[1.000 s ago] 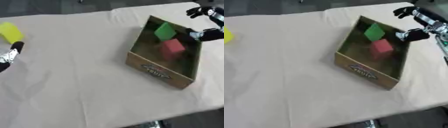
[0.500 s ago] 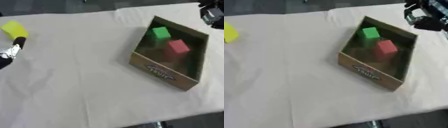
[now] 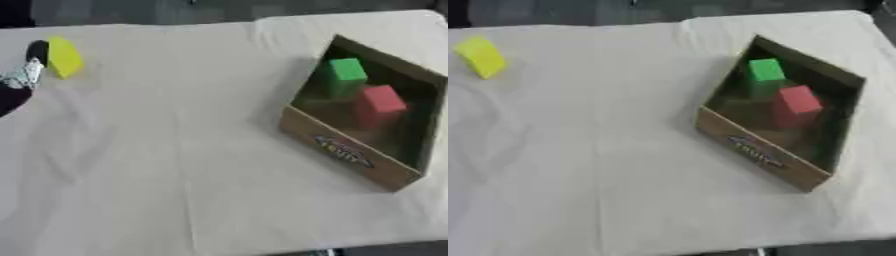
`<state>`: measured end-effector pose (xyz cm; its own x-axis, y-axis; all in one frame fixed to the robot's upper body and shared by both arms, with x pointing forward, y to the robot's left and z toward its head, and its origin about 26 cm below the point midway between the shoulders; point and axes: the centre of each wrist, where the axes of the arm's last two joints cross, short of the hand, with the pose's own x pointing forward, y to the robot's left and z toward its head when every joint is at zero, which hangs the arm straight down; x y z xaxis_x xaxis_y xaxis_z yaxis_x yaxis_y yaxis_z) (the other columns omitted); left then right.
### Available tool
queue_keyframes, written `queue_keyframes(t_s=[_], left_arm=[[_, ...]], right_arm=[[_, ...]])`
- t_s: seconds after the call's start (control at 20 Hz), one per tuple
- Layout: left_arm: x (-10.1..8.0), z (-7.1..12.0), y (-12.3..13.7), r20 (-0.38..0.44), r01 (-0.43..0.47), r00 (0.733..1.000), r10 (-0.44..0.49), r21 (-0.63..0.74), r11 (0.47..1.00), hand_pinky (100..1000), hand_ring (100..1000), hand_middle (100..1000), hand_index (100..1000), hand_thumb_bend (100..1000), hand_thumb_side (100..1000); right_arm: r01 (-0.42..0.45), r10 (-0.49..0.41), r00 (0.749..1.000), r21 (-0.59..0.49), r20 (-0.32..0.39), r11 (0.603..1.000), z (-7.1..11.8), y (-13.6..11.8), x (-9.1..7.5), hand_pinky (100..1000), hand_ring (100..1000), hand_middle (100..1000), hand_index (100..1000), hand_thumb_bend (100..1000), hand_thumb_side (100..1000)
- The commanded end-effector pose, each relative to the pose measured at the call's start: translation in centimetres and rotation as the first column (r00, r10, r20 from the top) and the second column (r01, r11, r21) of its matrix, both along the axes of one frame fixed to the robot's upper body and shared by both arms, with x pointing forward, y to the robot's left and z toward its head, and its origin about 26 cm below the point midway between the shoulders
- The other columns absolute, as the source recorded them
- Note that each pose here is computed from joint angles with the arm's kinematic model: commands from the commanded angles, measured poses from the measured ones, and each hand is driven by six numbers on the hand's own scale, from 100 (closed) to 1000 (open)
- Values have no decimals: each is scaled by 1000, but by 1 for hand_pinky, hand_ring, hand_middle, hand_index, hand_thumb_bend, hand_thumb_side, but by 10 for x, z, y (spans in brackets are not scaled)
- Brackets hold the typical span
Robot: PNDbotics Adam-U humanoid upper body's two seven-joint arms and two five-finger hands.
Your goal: Pick up the objects with one hand, pass them to the other hand, and then place them into the box on the other side of the table.
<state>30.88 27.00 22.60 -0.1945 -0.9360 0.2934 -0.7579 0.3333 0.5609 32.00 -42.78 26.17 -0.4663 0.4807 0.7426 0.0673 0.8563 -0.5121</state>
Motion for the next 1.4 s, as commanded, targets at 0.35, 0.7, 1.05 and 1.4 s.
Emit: queue_keyframes(t_s=[0.35, 0.7, 1.05, 1.4], left_arm=[[15, 36, 25, -130, -41, 991, 36, -30, 999, 718, 710, 621, 867, 405, 543], [41, 72, 38, -406, -25, 914, -15, -93, 995, 733, 719, 636, 866, 439, 587], [69, 92, 38, -599, -20, 799, -49, -108, 994, 759, 749, 678, 864, 505, 511], [99, 102, 33, -749, -37, 662, 0, -33, 999, 795, 786, 731, 882, 607, 491]], right_arm=[[9, -10, 1000, 10, 26, 1000, 21, -8, -8, 1000, 755, 754, 811, 100, 532], [31, -32, 999, 23, 29, 999, 21, -10, -11, 1000, 751, 752, 809, 100, 543], [13, -15, 999, 49, 47, 999, 24, -5, -14, 1000, 762, 770, 820, 100, 709], [-5, 3, 1000, 58, 25, 998, 22, -6, -14, 1000, 762, 769, 816, 100, 733]])
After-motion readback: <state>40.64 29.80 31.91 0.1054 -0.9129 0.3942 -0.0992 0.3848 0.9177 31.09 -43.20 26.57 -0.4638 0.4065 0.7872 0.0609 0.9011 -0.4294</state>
